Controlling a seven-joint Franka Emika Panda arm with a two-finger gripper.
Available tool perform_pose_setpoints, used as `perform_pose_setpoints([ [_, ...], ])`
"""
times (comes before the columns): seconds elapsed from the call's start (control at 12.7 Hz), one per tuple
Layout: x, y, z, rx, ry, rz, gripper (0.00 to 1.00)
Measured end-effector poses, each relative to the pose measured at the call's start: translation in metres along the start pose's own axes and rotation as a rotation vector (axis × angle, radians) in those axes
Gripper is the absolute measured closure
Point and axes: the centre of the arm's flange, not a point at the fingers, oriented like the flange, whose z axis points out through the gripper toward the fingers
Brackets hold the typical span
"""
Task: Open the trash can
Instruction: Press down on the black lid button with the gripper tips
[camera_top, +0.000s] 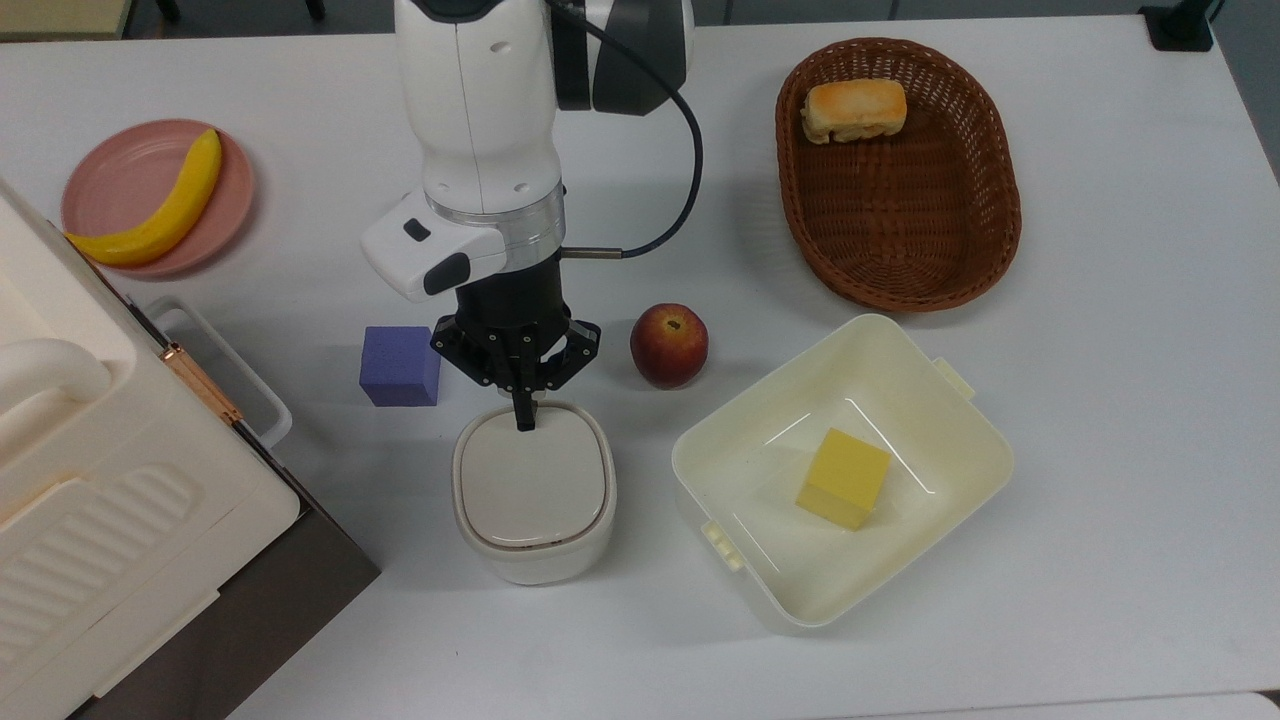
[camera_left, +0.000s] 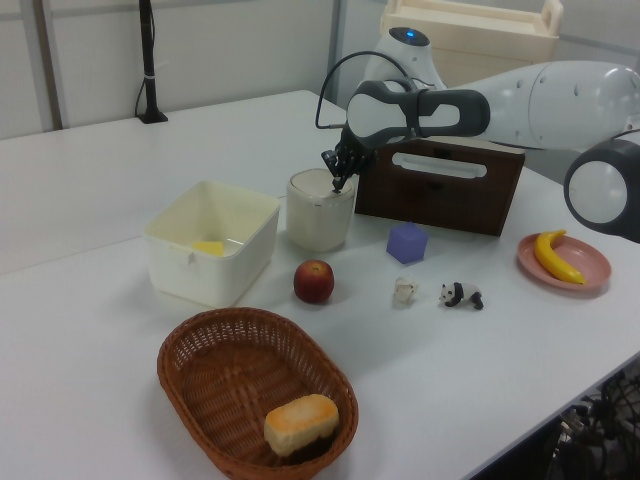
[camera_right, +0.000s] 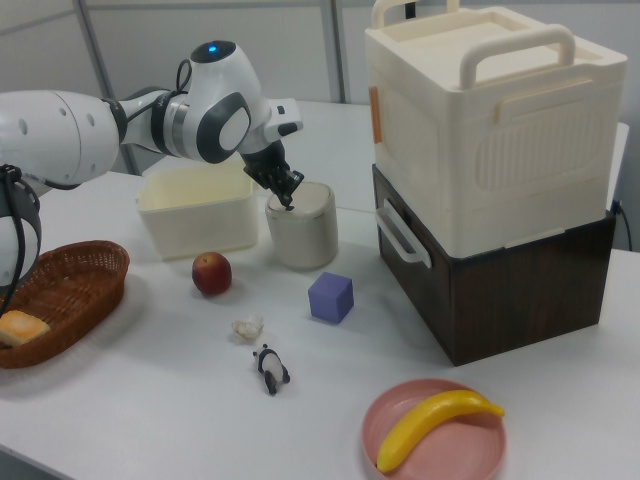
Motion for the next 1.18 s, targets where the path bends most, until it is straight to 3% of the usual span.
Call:
perform_pose_setpoints([
  [1.18,0.005,0.000,0.012,-0.017,0.000,-0.018,0.99],
])
